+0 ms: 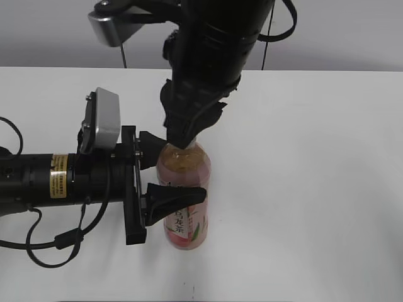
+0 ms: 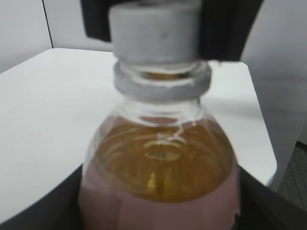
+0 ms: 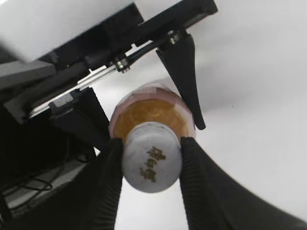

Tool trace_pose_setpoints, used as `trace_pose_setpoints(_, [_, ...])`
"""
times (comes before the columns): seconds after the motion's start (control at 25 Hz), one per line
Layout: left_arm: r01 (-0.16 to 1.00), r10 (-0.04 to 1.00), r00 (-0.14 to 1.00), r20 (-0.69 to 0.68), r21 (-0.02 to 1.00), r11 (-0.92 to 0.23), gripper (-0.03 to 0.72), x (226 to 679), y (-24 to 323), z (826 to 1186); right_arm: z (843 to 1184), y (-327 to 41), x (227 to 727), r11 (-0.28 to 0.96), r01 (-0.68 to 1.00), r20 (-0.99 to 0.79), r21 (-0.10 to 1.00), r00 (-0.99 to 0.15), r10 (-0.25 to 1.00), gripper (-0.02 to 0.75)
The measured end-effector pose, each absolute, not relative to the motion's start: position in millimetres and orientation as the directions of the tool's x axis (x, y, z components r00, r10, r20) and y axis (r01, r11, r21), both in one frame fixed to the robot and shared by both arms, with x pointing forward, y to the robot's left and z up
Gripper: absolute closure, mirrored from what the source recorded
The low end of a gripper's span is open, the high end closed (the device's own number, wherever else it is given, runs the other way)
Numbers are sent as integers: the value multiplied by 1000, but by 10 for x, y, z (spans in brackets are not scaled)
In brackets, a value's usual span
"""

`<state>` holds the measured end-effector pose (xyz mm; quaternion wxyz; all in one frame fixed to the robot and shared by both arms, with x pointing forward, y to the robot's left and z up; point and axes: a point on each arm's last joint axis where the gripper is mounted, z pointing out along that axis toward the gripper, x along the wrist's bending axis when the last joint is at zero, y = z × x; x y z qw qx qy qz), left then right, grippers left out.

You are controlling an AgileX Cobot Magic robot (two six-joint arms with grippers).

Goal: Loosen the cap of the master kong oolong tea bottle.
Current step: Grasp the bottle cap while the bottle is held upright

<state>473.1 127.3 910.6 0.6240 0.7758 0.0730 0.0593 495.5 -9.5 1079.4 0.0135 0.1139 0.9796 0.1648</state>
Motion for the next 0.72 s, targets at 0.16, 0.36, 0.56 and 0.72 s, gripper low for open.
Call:
trace_pose_setpoints(0.16, [35, 185, 983, 4, 977, -212, 225, 4730, 1273, 9105, 10794, -95, 4956, 946, 3, -58, 323, -998, 23, 461])
trace_pose_setpoints(0.36, [31, 181, 984, 8, 977, -212, 225, 4727, 1272, 9106, 10797, -95, 4955, 905, -313, -156, 288, -948, -278, 461])
trace_pose_setpoints(0.56, [33, 182, 983, 6, 977, -211, 225, 4727, 1272, 9106, 10797, -94, 4956, 788, -570, -233, 233, -819, -524, 461])
trace_pose_setpoints(0.72, [33, 183, 983, 6, 977, -212, 225, 4729, 1273, 9106, 10798, -93, 4957, 678, -711, -273, 185, -700, -660, 461])
